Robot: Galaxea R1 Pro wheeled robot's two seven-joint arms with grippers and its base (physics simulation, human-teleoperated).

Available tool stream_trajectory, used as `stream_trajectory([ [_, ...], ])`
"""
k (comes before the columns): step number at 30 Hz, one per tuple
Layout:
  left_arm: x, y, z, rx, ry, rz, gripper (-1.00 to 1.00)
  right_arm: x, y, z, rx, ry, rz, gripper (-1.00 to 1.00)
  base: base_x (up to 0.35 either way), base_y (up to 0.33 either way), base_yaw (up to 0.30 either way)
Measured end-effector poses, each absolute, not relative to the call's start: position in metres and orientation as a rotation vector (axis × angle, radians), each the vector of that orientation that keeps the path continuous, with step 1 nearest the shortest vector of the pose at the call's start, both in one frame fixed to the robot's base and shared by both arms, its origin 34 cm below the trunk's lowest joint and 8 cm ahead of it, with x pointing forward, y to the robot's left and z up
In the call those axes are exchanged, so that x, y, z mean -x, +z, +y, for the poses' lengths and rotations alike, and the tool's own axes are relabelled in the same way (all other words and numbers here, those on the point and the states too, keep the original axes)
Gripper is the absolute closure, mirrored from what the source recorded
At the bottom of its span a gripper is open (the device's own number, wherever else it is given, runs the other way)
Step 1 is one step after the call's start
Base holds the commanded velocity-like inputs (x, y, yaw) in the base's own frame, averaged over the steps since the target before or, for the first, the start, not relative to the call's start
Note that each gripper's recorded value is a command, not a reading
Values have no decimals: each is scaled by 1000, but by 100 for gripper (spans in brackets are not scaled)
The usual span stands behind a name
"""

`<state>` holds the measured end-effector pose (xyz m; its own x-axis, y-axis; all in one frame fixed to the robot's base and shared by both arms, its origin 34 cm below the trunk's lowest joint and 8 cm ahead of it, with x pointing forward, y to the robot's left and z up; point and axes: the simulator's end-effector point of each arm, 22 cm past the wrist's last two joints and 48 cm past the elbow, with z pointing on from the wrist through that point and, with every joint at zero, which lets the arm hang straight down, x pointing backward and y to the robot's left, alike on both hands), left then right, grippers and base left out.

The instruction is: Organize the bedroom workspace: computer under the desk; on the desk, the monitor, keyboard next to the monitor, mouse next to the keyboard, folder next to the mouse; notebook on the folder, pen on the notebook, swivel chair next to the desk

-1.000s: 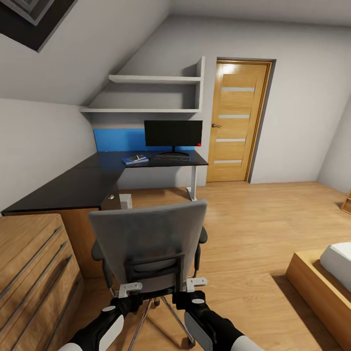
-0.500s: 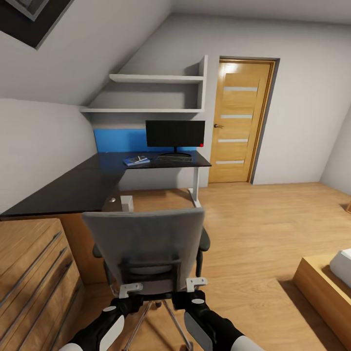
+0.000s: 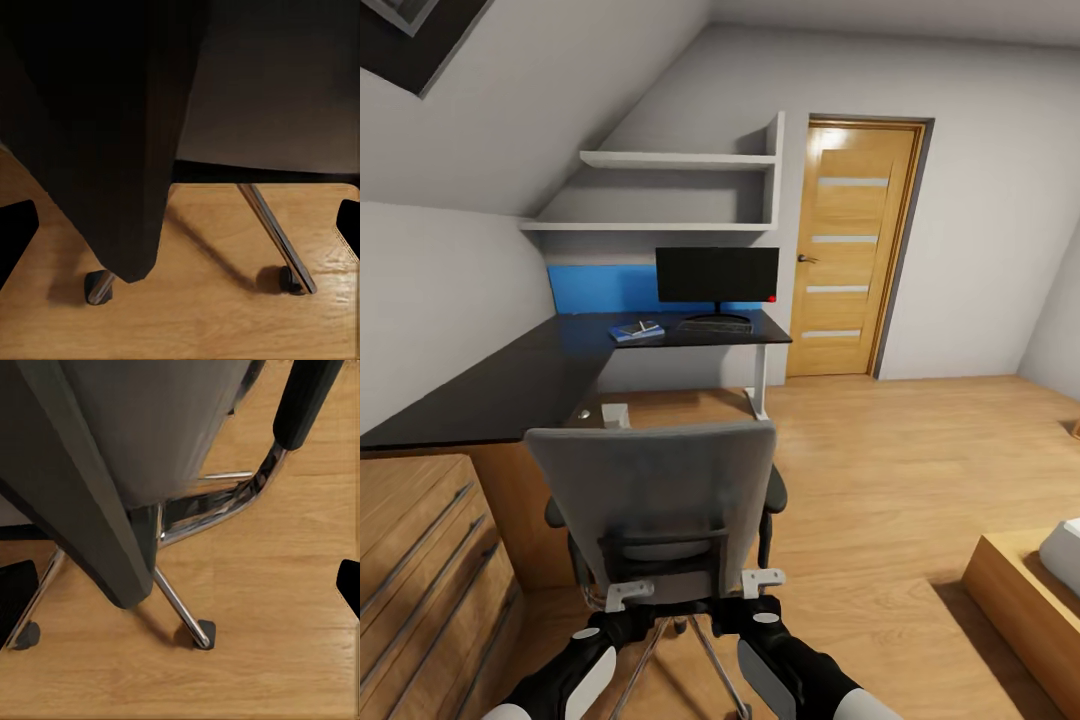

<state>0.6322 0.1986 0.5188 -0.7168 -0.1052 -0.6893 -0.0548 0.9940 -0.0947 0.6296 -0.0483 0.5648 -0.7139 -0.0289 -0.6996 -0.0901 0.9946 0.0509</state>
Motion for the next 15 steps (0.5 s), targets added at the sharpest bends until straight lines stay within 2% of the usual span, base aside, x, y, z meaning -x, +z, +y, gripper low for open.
stream_trajectory([
  [15,-629,516,196,108,-84,2388,-100,-630,565,-48,83,103,2365,-100,266,-194,0],
])
